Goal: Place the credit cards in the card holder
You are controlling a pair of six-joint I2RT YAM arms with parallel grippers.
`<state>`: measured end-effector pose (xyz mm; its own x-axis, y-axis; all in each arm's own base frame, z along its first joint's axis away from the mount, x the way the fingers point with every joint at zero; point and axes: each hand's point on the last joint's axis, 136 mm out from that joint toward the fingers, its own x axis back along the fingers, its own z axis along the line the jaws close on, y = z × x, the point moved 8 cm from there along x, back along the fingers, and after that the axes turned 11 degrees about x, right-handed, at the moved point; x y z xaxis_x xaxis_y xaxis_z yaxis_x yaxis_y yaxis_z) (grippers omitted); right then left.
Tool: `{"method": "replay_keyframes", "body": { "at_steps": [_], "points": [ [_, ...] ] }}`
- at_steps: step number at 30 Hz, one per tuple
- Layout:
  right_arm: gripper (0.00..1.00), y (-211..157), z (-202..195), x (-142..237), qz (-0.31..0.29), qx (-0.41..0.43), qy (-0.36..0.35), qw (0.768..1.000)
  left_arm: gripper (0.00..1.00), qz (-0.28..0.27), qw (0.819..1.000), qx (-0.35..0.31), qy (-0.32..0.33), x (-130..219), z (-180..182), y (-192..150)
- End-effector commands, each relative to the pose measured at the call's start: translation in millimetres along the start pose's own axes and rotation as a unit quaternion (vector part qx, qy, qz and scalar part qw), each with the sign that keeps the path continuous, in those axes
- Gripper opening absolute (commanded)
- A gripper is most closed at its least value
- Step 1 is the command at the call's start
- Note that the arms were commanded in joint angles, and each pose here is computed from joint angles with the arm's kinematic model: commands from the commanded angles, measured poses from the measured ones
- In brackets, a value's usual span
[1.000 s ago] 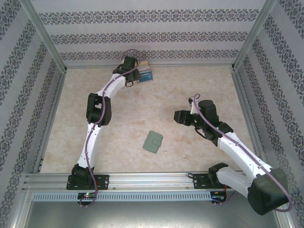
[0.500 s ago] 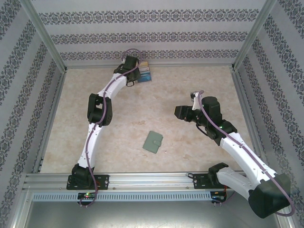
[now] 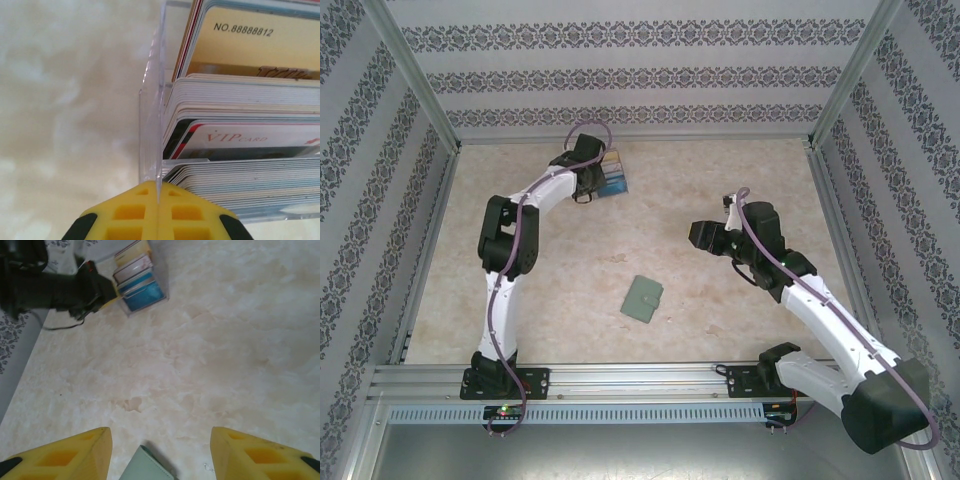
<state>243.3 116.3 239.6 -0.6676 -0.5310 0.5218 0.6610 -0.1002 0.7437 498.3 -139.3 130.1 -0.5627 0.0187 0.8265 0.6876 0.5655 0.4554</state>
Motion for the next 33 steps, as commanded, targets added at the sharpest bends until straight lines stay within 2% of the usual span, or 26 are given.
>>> {"method": "replay_keyframes", "body": {
  "at_steps": [1,3,5,7,10,15,18,23,24,26,29,30,33],
  "points": [
    [0.56,6.1,-4.1,-1.1,-0.007,-0.028,-0.019,0.999,0.04,0.029,0.997,0.064,-0.015,16.9,-0.9,-44.9],
    [0.56,4.2,-5.7,-6.2,-0.004,-0.041,-0.019,0.999,0.12,0.026,0.997,0.058,-0.031,32.7,-12.2,-68.4],
    [0.56,2.6,-7.7,-11.3,0.005,-0.057,-0.019,0.998,0.14,0.030,0.997,0.054,-0.051,47.3,-28.8,-88.9],
    [0.56,0.4,-9.9,-15.4,0.012,-0.071,-0.022,0.997,0.17,0.062,0.992,0.056,-0.095,57.1,-49.6,-114.8],
    [0.58,-1.4,-15.3,-18.0,0.010,-0.088,-0.038,0.995,0.32,0.110,0.982,0.061,-0.141,70.8,-76.0,-149.3],
    [0.60,-3.6,-24.5,-16.4,0.005,-0.097,-0.072,0.993,0.42,0.145,0.966,0.042,-0.210,114.3,-103.4,-171.7],
    [0.60,-3.2,-28.5,-21.2,0.006,-0.094,-0.079,0.992,0.46,0.144,0.959,0.025,-0.242,145.5,-100.4,-159.8],
    [0.60,6.3,-30.6,-44.4,0.031,-0.061,-0.078,0.995,0.61,0.086,0.969,-0.034,-0.228,178.1,-69.6,-114.8],
    [0.60,9.5,-31.5,-50.8,0.040,-0.053,-0.080,0.995,0.65,0.074,0.974,-0.039,-0.210,177.0,-60.0,-104.7],
    [0.60,15.6,-32.8,-63.7,0.053,-0.043,-0.082,0.994,0.67,0.069,0.975,-0.051,-0.206,169.0,-47.1,-87.7],
    [0.62,25.4,-34.9,-88.0,0.068,-0.034,-0.070,0.995,0.68,0.117,0.967,-0.038,-0.225,140.5,-36.5,-67.6],
    [0.63,27.8,-35.5,-97.5,0.077,-0.034,-0.063,0.994,0.71,0.137,0.961,-0.031,-0.238,130.2,-36.1,-61.4],
    [0.64,35.2,-40.7,-125.3,0.092,-0.053,-0.035,0.994,0.74,0.156,0.955,-0.039,-0.250,106.7,-41.4,-51.6]
  ]
}}
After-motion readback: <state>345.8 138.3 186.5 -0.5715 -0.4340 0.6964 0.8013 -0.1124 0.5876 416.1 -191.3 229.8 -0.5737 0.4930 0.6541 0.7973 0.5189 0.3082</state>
